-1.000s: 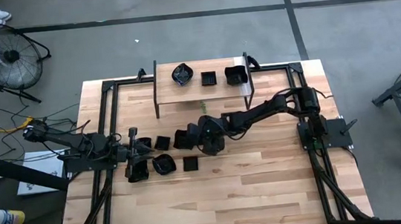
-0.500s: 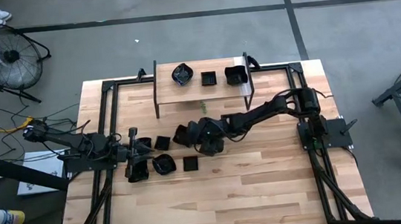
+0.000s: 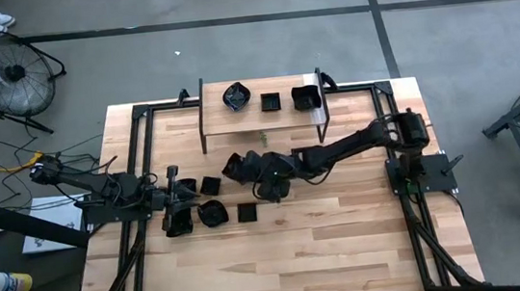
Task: Pick & Place Mini shaped plates
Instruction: Stack the distorted square plate on top of the other distorted square plate on the shelf
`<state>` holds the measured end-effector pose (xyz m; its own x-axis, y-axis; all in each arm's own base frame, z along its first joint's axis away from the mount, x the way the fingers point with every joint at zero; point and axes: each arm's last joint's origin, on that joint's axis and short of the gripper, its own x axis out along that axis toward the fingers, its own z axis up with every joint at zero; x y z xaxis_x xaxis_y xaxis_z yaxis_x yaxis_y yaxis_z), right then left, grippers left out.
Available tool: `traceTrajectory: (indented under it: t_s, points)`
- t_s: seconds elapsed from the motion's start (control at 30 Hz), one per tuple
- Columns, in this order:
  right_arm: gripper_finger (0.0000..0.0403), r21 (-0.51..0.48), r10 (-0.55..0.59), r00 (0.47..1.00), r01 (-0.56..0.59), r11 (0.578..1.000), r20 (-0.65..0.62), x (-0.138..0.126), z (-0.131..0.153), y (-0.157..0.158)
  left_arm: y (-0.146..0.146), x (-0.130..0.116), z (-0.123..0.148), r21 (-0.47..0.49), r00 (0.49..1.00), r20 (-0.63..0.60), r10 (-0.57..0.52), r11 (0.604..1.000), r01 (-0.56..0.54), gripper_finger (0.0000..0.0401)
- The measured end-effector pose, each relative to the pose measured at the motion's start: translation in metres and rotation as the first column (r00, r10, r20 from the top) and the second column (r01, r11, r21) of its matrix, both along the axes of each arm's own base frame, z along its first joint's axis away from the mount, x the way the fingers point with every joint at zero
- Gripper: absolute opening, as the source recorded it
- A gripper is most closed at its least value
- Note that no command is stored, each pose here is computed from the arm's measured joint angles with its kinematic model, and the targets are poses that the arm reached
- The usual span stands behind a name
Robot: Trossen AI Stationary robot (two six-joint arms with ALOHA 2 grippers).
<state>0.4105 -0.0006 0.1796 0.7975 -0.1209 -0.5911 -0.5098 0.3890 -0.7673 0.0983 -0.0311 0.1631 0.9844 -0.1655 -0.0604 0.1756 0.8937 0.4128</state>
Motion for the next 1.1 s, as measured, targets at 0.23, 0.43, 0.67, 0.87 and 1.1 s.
traceTrajectory:
  t_s: [0.23,0.43,0.67,0.87,1.1]
  points:
    - [0.0,0.009,-0.082,0.992,0.081,0.997,0.093,-0.015,0.045,-0.005,0.0,0.0,0.0,0.0,1.0,0.0,0.0,1.0,0.0,0.0103]
    - [0.0,0.017,-0.182,0.966,0.182,0.983,0.181,-0.031,0.082,-0.016,0.0,0.0,0.0,0.0,1.0,0.0,0.0,1.0,0.0,0.0103]
    - [0.0,0.012,-0.314,0.916,0.321,0.947,0.252,-0.052,0.114,-0.032,0.0,0.0,0.0,0.0,1.0,-0.001,-0.001,1.0,0.001,0.0103]
    - [0.0,0.005,-0.445,0.856,0.46,0.888,0.263,-0.068,0.128,-0.048,0.0,0.0,0.0,0.0,1.0,0.0,-0.001,1.0,0.001,0.0103]
    - [0.0,0.017,-0.557,0.791,0.572,0.82,0.254,-0.084,0.136,-0.062,0.0,0.0,0.0,0.0,1.0,-0.001,-0.001,1.0,0.001,0.0103]
